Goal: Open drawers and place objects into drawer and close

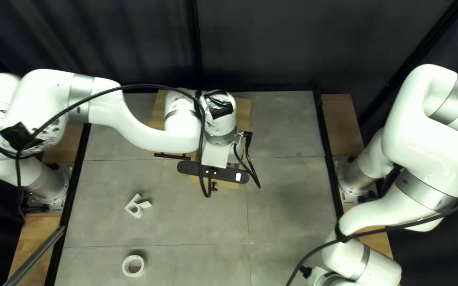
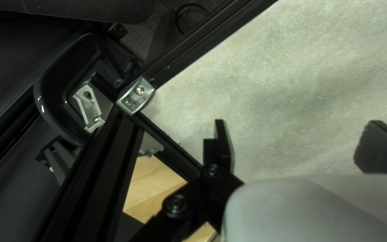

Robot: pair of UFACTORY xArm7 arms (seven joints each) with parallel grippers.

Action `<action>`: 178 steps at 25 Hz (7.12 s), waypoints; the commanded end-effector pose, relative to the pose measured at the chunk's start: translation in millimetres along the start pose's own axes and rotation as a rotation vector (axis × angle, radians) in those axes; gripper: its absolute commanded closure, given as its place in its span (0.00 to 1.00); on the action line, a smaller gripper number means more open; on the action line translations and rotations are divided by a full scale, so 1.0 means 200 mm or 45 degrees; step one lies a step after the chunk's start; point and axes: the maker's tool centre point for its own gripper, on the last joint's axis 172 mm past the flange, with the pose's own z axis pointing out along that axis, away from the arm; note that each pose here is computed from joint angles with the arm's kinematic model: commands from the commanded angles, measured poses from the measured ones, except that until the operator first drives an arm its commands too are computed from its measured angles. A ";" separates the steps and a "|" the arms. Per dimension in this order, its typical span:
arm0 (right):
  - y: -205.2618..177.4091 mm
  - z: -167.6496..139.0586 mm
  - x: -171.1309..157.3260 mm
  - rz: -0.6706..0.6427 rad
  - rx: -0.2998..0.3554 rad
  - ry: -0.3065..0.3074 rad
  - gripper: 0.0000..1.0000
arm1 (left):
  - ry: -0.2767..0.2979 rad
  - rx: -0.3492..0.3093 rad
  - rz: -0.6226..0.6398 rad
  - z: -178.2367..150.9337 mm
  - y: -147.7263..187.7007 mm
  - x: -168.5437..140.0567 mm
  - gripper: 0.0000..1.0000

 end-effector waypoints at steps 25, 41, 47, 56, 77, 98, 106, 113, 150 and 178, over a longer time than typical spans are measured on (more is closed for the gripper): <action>0.00 0.00 0.00 0.000 0.000 0.000 0.00 | -0.097 0.034 0.499 0.09 0.64 0.85 0.00; 0.00 0.00 0.00 0.000 0.000 0.000 0.00 | -0.022 -0.056 0.637 0.39 1.10 0.78 0.00; 0.00 0.00 0.00 0.000 0.000 0.000 0.00 | -0.023 -0.082 0.656 0.52 1.24 0.72 0.00; 0.00 0.00 0.00 0.000 0.000 0.000 0.00 | -0.011 -0.078 0.629 0.63 1.37 0.68 0.00; 0.00 0.00 0.00 0.000 0.000 0.000 0.00 | 0.024 -0.033 0.602 0.79 1.41 0.65 0.00; 0.00 0.00 0.00 0.000 0.000 0.000 0.00 | 0.039 -0.017 0.556 0.75 1.34 0.73 1.00; 0.00 0.00 0.00 0.000 0.000 0.000 0.00 | -0.025 0.015 0.381 0.21 1.11 0.65 1.00; 0.00 0.00 0.00 0.000 0.000 0.000 0.00 | 0.029 0.124 0.151 -0.09 0.92 0.56 1.00; 0.00 0.00 0.00 0.000 0.000 0.000 0.00 | 0.255 0.251 -0.105 -0.02 0.33 0.11 1.00; 0.00 0.00 0.00 0.000 0.000 0.000 0.00 | 0.322 0.179 -0.094 0.05 0.26 0.04 1.00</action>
